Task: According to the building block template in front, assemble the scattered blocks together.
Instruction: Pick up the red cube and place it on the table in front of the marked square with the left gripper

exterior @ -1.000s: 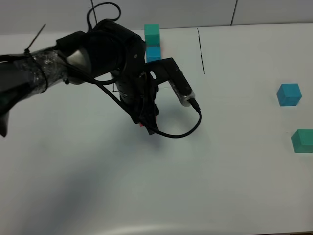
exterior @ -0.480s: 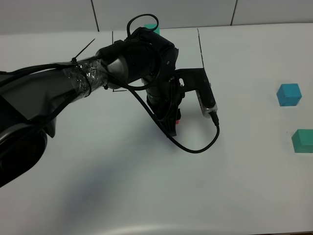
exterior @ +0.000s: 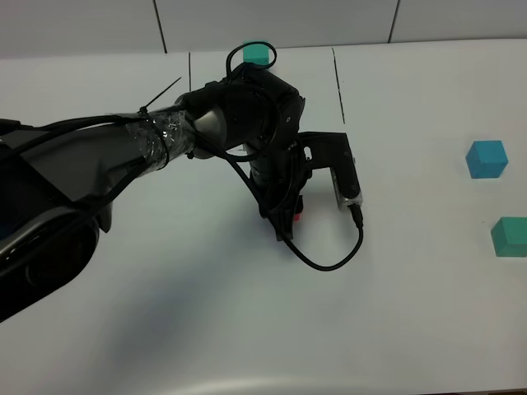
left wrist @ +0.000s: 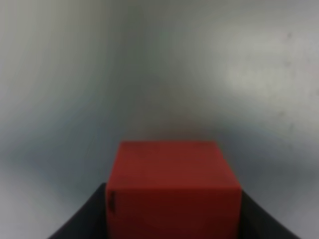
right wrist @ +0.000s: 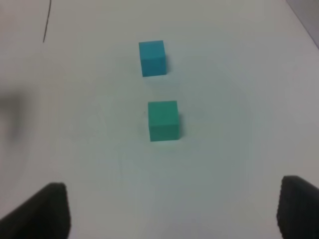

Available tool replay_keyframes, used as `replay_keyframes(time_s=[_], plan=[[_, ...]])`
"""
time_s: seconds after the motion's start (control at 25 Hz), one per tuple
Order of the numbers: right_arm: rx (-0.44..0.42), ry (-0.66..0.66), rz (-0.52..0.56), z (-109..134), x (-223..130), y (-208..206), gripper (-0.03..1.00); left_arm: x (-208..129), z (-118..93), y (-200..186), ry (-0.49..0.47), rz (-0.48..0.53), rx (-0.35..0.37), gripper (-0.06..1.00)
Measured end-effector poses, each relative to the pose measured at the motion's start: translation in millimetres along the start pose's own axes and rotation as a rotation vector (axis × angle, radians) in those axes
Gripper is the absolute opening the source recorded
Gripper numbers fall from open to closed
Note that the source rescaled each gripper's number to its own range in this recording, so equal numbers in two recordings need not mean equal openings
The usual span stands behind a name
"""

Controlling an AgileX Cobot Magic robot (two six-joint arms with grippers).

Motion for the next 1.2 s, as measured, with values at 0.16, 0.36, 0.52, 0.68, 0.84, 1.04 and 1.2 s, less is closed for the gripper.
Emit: replay_keyframes(time_s=[0.16,0.36,0.52,0.68,0.84,1.04,1.2], plan=[[0.0,0.0,0.0,0,0,0,0.7,-1,-1,7,0.002,0.01,-0.012,0.01],[0.0,0.0,0.0,0,0,0,0.7,-1,-2,8,0.029,0.012,-0.015,0.01],[0.0,0.0,0.0,0,0,0,0.7,-1,-1,8,0.052,0.011,-0.013,0.01],[0.0,0.0,0.0,0,0,0,0.7,-1,-1,8,0.056,0.011,-0.013,0.17],[0.001,0.0,0.0,0,0,0,0.7,0,-1,3,0.055,0.006,-0.008,0.58],[0.001,0.0,0.0,0,0,0,0.7,-2,0,-24,0.027,-0.001,0.002,0.95],[0.001,0.0,0.0,0,0,0,0.7,-6,-3,-48,-0.008,0.008,-0.006,1.0]])
Point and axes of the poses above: a point on each arm's last joint axis where the gripper is mounted, y pointing out along that axis toward the gripper, z along the wrist's bending axis when the last joint is at zero, x = y × z, the point moved 3 cm from there along y, pointing out along that axis toward the gripper, and after that the axes turned 5 degrees about y, right-handed, at the moved point
